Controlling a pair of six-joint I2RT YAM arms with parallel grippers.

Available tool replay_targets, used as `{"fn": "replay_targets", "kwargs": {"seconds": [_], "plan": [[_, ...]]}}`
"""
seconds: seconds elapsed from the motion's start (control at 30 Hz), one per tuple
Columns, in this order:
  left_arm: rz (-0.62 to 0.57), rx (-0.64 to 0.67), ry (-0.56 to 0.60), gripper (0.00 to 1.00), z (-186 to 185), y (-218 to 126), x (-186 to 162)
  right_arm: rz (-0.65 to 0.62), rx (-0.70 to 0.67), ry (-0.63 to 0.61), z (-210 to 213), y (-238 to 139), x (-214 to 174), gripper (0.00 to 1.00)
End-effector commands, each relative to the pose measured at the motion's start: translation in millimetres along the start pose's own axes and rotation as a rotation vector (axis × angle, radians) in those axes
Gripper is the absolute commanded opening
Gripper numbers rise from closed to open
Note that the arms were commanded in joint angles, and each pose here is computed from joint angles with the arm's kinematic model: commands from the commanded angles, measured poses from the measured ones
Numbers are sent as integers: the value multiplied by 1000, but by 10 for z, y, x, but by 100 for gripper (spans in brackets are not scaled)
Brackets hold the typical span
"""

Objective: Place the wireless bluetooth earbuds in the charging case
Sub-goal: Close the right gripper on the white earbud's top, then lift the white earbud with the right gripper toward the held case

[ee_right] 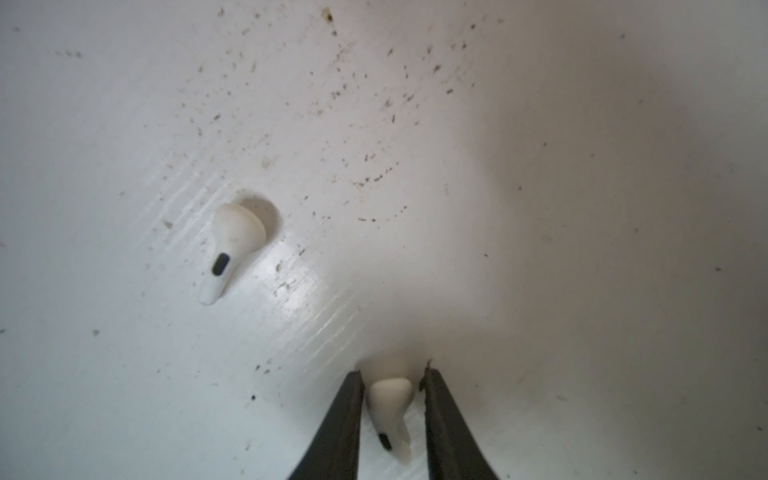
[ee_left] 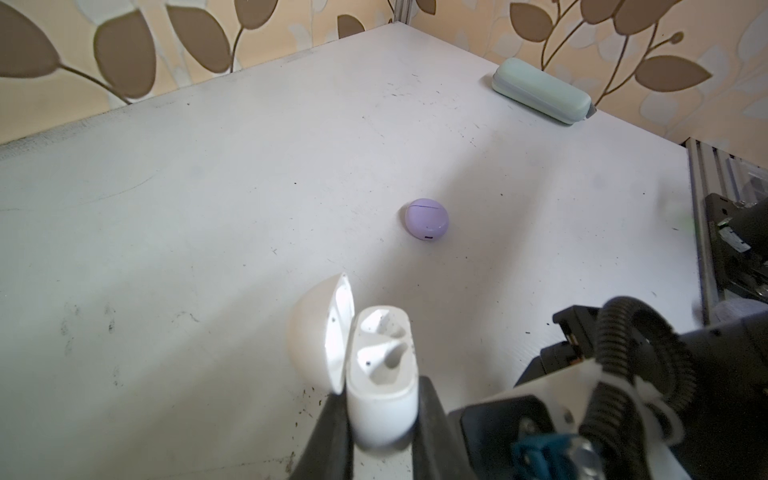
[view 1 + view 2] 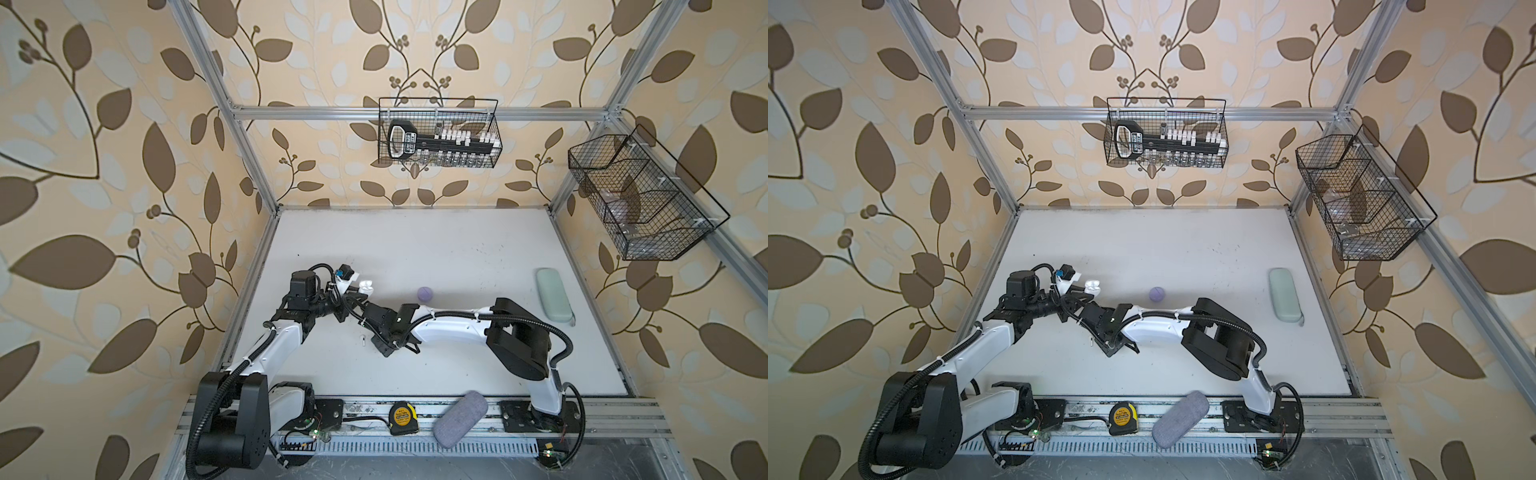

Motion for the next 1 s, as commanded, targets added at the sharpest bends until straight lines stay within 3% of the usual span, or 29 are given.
{"fn": "replay_targets", "kwargs": {"seconds": [0.0,0.97], "plan": [[-44,-7,28,0,-9,-50,191,76,5,-25,-12,83,-189,27],[-41,-13,25,0,-15,-45,189,29,-3,-15,-48,-9,-151,16]]}}
Point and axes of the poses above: each gripper's point midway between its finger pads, its own y axis out along the fingers, its own z axis along the line the jaws close on, x = y × z, the point moved 3 cm from there along -y, back along the fingers, and after that the axes turned 13 degrees about -y, right-handed, at the moved point
